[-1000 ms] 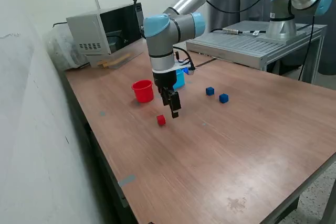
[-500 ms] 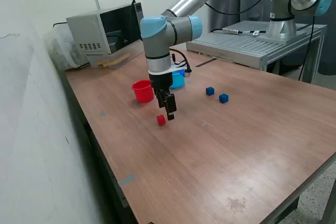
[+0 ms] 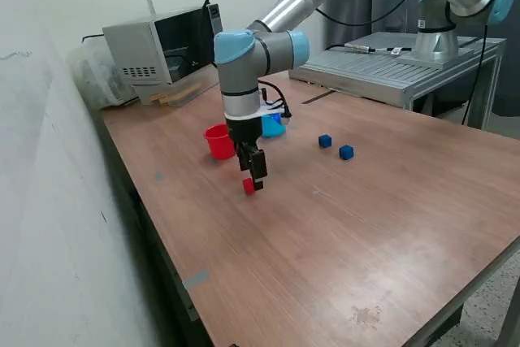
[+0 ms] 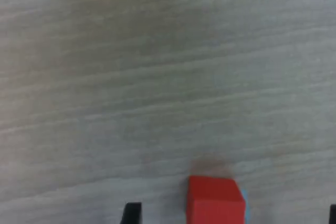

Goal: Place red objects in the red bin, and blue objects in the blue bin.

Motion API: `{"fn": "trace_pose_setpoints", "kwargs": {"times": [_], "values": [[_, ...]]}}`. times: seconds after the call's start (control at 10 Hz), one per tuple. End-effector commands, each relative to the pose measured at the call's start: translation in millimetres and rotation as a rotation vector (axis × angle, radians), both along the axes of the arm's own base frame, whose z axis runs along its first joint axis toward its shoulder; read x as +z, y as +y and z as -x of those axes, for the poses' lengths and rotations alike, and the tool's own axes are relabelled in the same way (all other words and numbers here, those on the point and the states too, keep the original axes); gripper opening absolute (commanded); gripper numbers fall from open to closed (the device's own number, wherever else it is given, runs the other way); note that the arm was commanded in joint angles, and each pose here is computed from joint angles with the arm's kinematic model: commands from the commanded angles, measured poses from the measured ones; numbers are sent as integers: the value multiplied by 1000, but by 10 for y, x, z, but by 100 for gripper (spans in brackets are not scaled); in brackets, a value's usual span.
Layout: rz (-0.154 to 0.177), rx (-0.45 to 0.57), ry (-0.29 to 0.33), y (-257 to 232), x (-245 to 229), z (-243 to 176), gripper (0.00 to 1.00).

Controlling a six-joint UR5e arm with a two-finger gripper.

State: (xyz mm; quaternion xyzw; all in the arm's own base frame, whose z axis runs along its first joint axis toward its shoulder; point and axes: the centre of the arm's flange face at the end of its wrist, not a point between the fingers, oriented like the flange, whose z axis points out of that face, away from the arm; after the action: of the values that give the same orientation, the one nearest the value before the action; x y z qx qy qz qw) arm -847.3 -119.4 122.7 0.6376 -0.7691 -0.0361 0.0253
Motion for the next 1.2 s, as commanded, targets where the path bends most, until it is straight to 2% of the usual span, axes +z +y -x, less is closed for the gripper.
{"fn": "trace_pose_setpoints", "kwargs": {"times": [0.0, 0.3, 0.4, 0.7, 0.8, 0.9, 1.1], "values": [[-2, -5, 31, 80, -47, 72, 0], [-5, -5, 43, 84, -74, 98, 0], [-19, -4, 43, 98, -74, 97, 0], [-26, 20, 33, 102, -117, 75, 0], [-38, 33, 30, 113, -118, 74, 0], [-83, 41, 20, 143, -139, 52, 0], [-104, 49, 40, 173, 129, 16, 0]]}}
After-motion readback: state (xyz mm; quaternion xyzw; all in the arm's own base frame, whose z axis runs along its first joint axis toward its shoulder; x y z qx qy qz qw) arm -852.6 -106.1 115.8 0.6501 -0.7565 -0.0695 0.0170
